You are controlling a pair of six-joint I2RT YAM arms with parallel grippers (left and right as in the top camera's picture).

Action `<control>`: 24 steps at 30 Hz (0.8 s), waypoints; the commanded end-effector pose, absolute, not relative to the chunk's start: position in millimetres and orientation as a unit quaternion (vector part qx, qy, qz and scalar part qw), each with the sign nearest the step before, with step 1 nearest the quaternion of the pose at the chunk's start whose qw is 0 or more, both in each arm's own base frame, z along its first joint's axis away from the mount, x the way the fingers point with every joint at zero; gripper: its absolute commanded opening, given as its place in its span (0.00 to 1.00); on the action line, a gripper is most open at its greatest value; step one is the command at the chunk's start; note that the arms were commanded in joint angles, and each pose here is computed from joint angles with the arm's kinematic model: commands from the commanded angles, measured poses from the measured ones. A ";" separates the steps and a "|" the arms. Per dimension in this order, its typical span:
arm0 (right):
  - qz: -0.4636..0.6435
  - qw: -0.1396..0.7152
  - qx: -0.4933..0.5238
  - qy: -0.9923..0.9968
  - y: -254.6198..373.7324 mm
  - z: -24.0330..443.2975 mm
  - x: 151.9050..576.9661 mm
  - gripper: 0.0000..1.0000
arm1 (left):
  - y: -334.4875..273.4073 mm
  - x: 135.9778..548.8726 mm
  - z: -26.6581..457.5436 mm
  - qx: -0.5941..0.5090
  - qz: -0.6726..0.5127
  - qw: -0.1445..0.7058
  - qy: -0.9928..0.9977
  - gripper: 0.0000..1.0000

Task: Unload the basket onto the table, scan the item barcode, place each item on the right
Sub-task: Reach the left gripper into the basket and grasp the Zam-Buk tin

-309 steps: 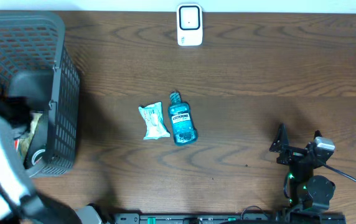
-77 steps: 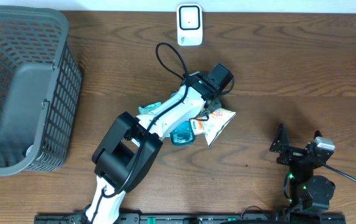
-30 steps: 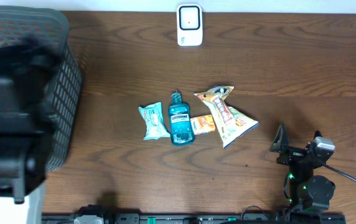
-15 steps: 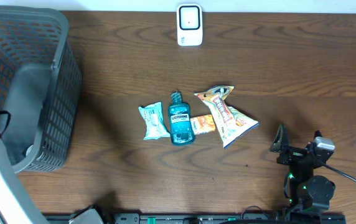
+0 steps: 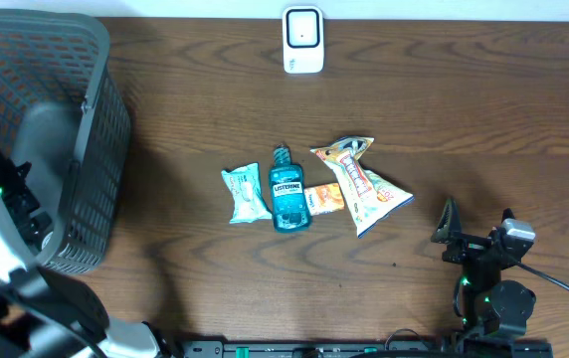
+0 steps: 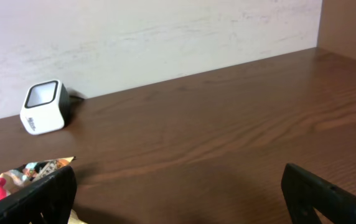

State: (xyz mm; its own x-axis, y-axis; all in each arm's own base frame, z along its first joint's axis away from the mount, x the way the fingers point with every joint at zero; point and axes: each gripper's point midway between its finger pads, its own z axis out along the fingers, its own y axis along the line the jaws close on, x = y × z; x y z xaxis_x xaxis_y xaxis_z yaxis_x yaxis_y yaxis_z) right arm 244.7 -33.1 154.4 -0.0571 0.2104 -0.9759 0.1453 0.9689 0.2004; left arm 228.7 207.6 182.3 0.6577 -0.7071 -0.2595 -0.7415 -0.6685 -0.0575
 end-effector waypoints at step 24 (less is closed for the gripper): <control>0.027 0.675 0.124 0.727 -32.2 153.5 244.7 0.99 | 207.1 209.7 54.0 -0.893 0.215 -0.089 0.385 0.98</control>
